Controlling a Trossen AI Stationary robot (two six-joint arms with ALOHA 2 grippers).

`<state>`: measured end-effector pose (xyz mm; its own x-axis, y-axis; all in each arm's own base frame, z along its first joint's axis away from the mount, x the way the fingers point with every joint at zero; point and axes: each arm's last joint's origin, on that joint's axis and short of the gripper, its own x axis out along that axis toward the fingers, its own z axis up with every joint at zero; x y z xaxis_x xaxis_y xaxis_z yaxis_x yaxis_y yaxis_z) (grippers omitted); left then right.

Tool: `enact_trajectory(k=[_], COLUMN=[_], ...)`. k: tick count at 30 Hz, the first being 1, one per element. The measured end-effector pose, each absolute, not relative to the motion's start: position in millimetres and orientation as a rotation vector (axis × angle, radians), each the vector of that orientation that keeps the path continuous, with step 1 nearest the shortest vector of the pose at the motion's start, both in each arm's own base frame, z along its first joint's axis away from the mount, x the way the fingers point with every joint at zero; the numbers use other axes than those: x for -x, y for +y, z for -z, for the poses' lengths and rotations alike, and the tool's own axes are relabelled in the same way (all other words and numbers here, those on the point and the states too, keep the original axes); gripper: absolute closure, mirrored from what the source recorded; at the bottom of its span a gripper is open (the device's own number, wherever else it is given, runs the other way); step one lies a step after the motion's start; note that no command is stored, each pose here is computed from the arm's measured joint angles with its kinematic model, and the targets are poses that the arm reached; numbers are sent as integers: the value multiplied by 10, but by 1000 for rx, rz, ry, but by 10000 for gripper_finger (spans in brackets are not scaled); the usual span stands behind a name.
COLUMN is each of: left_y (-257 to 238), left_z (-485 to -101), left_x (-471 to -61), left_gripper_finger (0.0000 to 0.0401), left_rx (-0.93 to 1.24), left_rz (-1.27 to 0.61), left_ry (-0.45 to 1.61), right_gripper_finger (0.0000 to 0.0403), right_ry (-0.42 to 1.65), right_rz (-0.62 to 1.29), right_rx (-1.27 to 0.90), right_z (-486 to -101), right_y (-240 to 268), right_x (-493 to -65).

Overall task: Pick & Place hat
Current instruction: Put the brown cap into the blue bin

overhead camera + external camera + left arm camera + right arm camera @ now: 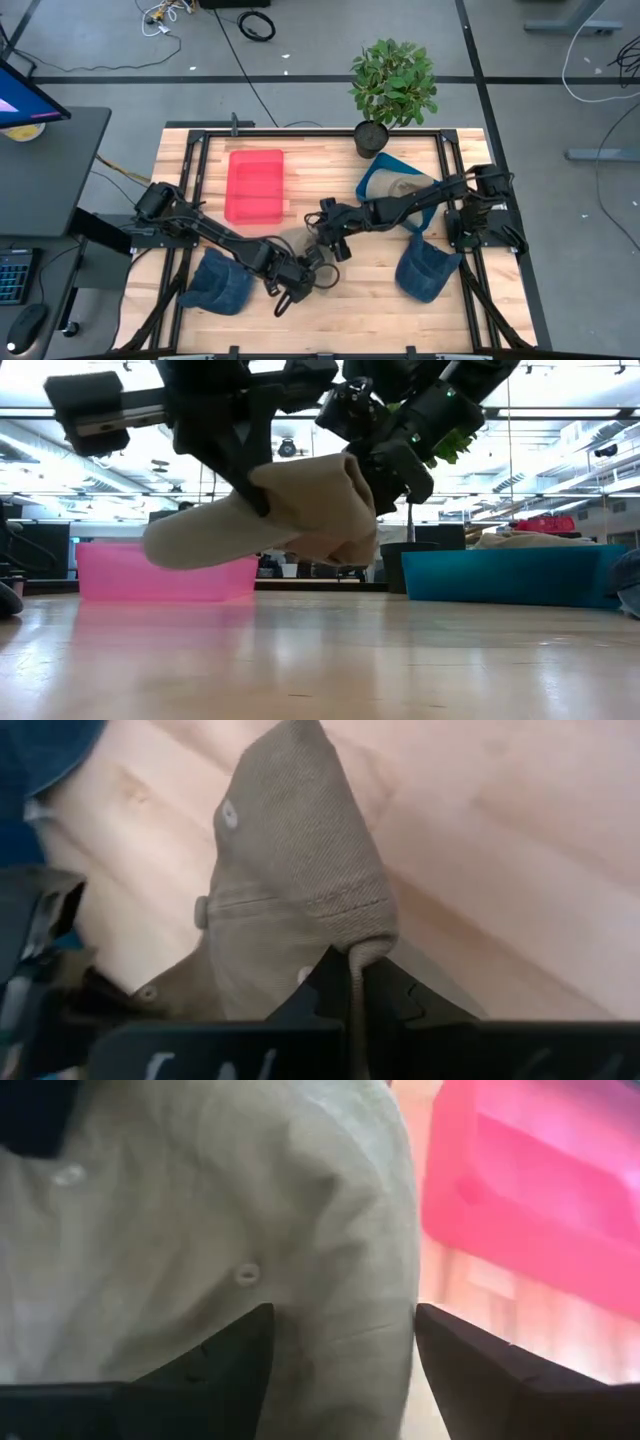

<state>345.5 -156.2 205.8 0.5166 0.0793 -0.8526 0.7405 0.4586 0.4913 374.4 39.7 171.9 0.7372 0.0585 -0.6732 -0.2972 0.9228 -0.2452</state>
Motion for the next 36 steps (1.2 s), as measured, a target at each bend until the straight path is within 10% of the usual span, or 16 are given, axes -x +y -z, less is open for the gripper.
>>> enact_trajectory(k=[6, 15, 36], left_y=[-1511, -1494, -1446], left_z=[-2065, -2070, -2097], left_x=[-3479, -3495, -3552], left_gripper_finger=[391, 387, 198], left_rx=[-1029, -875, -769], left_rz=[403, 312, 168], left_ry=[975, 985, 955], right_gripper_finger=[191, 383, 384], right_ry=[723, 740, 963], right_rz=[-172, -165, 241], right_rx=[307, 278, 258], right_z=[-1719, -1708, -1880], right_y=[383, 381, 381], right_x=[-3745, -3735, -3372])
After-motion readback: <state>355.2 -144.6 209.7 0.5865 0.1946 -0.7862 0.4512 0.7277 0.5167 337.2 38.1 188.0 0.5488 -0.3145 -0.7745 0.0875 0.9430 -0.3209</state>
